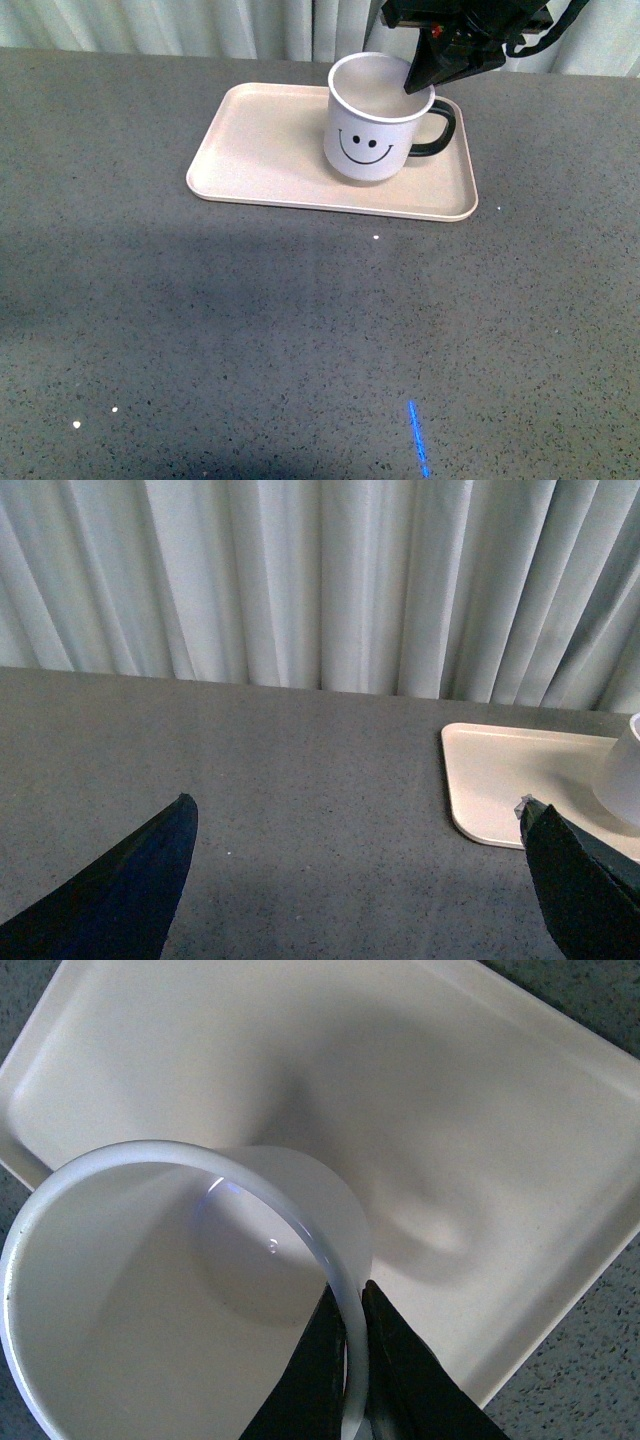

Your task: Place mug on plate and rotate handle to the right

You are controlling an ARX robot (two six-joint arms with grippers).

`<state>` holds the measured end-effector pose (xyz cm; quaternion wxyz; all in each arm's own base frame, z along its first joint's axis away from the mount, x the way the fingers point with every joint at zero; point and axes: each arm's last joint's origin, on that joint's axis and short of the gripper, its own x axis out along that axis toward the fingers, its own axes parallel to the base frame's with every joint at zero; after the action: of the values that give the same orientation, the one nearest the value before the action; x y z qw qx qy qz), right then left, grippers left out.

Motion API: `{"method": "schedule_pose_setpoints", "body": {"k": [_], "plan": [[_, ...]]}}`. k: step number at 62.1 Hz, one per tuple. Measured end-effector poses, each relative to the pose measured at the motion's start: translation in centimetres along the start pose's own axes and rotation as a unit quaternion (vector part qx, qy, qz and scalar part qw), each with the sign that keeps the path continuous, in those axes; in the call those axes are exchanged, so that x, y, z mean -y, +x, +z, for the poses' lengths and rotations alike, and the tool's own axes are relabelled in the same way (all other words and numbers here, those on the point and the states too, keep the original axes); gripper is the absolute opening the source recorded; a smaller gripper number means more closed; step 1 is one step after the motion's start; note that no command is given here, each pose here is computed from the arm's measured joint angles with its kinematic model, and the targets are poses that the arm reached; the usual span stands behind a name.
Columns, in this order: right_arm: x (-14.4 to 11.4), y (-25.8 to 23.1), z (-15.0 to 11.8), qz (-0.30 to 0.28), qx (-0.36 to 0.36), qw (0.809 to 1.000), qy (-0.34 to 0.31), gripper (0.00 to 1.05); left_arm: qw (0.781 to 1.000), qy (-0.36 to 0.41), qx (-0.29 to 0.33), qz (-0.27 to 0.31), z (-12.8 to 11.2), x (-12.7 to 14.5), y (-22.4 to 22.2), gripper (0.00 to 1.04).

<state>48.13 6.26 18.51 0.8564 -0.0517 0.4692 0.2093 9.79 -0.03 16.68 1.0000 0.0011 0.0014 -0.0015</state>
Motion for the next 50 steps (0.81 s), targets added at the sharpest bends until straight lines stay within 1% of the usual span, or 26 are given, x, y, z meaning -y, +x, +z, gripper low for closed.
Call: {"method": "schedule_pose_setpoints", "body": {"k": [5,10,21,33,36,38,40,46,50], "plan": [[0.2,0.3,0.2,0.005,-0.005,0.999,-0.031,0.02,1.000,0.000,0.000,0.000,0.0,0.0,0.0,0.95],[0.3,0.7,0.4,0.016,-0.010,0.999,-0.047,0.02,1.000,0.000,0.000,0.000,0.0,0.0,0.0,0.95],[0.6,1.7,0.7,0.023,-0.019,0.997,-0.064,0.02,1.000,0.000,0.000,0.000,0.0,0.0,0.0,0.95],[0.9,2.4,0.9,0.012,-0.027,0.996,-0.085,0.02,1.000,0.000,0.000,0.000,0.0,0.0,0.0,0.95],[0.9,2.5,1.0,0.010,-0.028,0.996,-0.089,0.11,1.000,0.000,0.000,0.000,0.0,0.0,0.0,0.95],[0.9,2.6,1.0,0.009,-0.029,0.995,-0.091,0.15,1.000,0.000,0.000,0.000,0.0,0.0,0.0,0.95],[1.0,2.8,1.0,0.008,-0.030,0.995,-0.094,0.23,1.000,0.000,0.000,0.000,0.0,0.0,0.0,0.95],[1.0,2.9,1.2,0.008,-0.030,0.995,-0.097,0.39,1.000,0.000,0.000,0.000,0.0,0.0,0.0,0.95],[1.0,2.7,1.4,0.008,-0.025,0.995,-0.099,0.48,1.000,0.000,0.000,0.000,0.0,0.0,0.0,0.95]]}}
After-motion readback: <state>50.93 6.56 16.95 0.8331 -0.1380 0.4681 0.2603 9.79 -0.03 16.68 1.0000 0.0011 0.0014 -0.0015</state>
